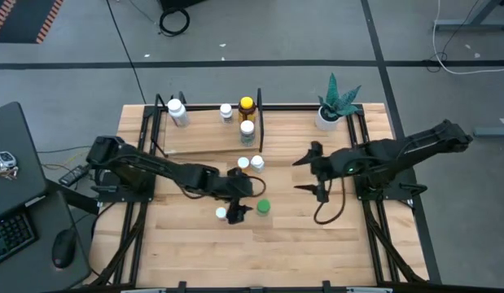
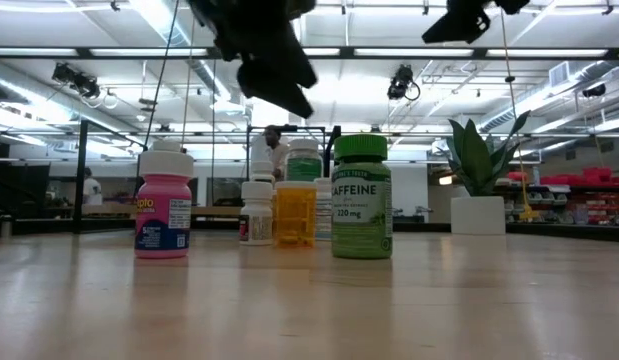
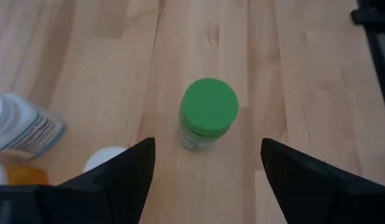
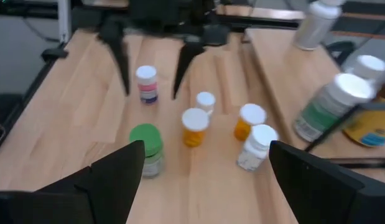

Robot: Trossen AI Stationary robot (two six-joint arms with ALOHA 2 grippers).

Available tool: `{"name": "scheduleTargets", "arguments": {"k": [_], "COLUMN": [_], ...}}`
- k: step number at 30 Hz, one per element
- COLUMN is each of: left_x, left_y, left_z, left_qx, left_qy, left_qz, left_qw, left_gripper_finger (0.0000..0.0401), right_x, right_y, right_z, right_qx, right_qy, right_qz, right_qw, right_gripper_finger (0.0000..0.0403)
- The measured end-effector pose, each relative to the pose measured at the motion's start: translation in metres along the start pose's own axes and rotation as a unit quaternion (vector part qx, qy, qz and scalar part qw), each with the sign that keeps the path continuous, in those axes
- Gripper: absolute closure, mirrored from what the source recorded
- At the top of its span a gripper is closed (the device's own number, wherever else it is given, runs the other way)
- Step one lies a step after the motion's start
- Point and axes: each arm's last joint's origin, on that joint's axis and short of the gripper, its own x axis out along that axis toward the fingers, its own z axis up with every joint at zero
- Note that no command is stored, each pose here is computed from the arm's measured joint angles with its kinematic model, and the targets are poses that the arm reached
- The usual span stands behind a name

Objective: Pick and place medicine bottles onto shelf by color
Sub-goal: Put the light green pill bottle on the shelf

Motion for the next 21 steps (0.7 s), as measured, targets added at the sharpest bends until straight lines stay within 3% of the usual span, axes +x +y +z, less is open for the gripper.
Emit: {"name": "scheduleTargets", "arguments": {"k": [9, 21], "left_x": [0.030, 0.052], "left_y": [-0.009, -0.015], "left_z": [0.019, 0.023], "left_qx": [0.029, 0.106], "left_qy": [0.020, 0.034], "left_qz": [0.006, 0.005], "left_qw": [0.999, 0.994], "left_gripper_finger": [0.0106, 0.0106], "right_x": [-0.019, -0.022], "right_y": [-0.008, -0.008], "right_z": [-0.026, -0.027], "right_qx": [0.017, 0.027], "right_qy": [-0.040, -0.049], "right_qz": [-0.014, -0.010], "right_qw": [0.999, 0.998], "right_gripper_finger": [0.0050, 0.0050]}}
